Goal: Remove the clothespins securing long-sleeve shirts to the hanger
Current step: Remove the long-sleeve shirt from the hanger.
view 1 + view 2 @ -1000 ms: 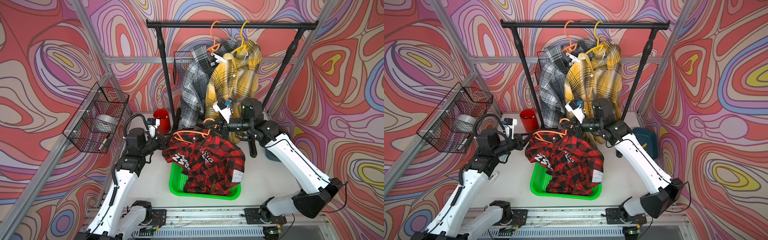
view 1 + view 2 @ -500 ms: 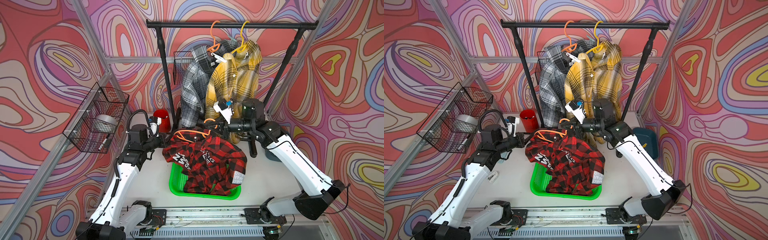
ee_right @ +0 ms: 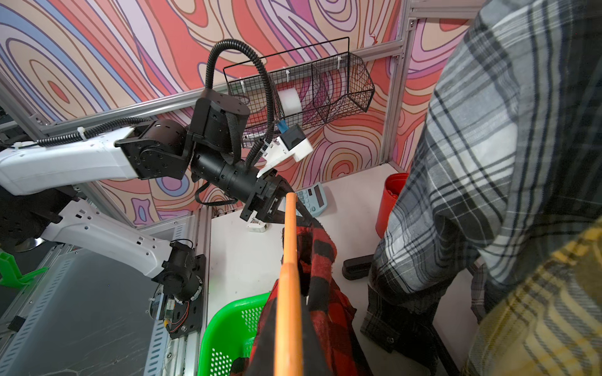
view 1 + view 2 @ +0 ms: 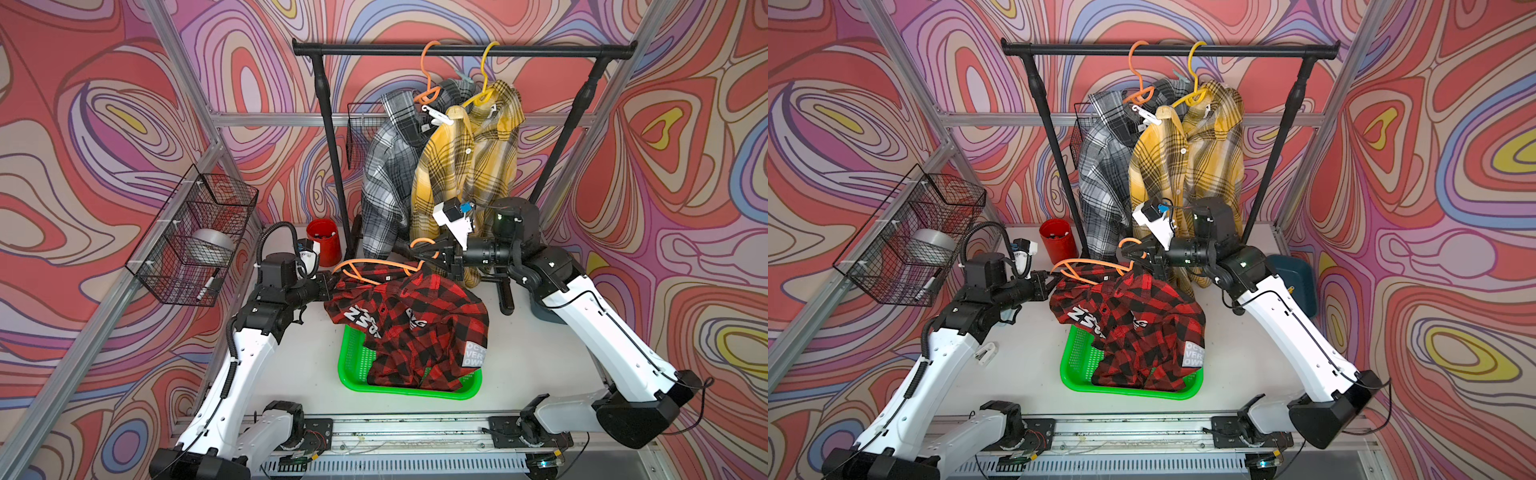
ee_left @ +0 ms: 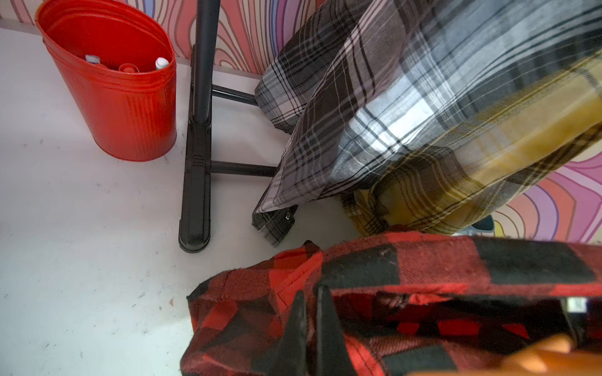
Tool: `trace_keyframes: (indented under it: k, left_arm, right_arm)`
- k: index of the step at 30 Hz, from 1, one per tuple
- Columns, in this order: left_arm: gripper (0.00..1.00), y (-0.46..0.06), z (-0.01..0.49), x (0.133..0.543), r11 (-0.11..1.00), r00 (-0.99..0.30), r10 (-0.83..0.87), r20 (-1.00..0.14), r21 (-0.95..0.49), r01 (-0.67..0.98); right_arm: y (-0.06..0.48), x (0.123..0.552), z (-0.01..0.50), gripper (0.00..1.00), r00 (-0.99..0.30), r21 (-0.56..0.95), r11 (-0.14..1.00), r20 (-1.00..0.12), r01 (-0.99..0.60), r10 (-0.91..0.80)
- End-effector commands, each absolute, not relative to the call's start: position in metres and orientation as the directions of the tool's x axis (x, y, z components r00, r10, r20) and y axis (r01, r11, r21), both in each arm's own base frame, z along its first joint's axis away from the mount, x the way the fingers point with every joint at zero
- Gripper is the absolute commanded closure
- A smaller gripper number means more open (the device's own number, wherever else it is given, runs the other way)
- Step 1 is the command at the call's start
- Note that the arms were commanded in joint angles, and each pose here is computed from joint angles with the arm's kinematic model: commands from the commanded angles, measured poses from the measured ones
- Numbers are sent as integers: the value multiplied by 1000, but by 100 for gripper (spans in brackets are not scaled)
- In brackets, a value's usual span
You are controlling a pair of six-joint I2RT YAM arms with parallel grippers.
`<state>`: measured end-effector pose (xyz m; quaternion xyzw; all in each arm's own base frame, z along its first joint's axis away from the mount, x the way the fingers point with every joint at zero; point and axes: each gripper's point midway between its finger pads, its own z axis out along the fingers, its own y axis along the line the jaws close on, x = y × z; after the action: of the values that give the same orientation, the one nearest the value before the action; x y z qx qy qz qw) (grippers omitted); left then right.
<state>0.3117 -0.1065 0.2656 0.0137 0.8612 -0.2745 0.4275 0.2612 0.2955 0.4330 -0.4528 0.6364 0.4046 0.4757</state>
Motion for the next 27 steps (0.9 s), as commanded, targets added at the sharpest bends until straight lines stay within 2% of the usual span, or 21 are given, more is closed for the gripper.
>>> trace_keyframes:
  k: [1,5,7,13,17,21,22,23,25,26,27]
  left_arm:
    - [100,-104,254,298,847,-643,-219,-734,-470,249]
    - [100,-125,255,283,741,-636,-299,-712,-593,316]
    - [100,-138,256,277,710,-631,-303,-714,-611,350]
    - [100,-191,243,254,673,-647,-215,-731,-591,444]
    - [100,-230,225,244,633,-698,-145,-702,-607,480]
    - [100,-244,219,237,626,-726,-94,-681,-607,489]
    - [90,-241,223,237,635,-721,-94,-687,-599,488]
    - [69,-237,229,236,647,-706,-99,-701,-584,489]
    - [42,-228,246,236,666,-662,-117,-740,-553,500]
    - [31,-222,258,236,674,-633,-135,-762,-539,505]
    - [26,-218,268,236,678,-609,-154,-778,-531,508]
  right_arm:
    - [287,258,458,100,-77,30,304,-986,-952,-147]
    - [286,273,459,100,-98,53,371,-990,-927,-103]
    - [287,277,459,100,-105,63,380,-990,-923,-90]
    - [290,285,454,100,-141,106,394,-988,-913,-62]
    - [294,291,439,100,-183,143,401,-981,-905,-65]
    - [296,292,422,100,-217,168,417,-974,-893,-71]
    - [297,293,417,100,-224,171,427,-971,-888,-78]
    - [297,294,412,100,-231,173,435,-969,-884,-83]
    - [298,294,405,100,-240,177,442,-966,-880,-91]
    - [299,294,402,100,-244,178,445,-965,-878,-93]
    - [300,295,400,100,-246,179,447,-965,-876,-96]
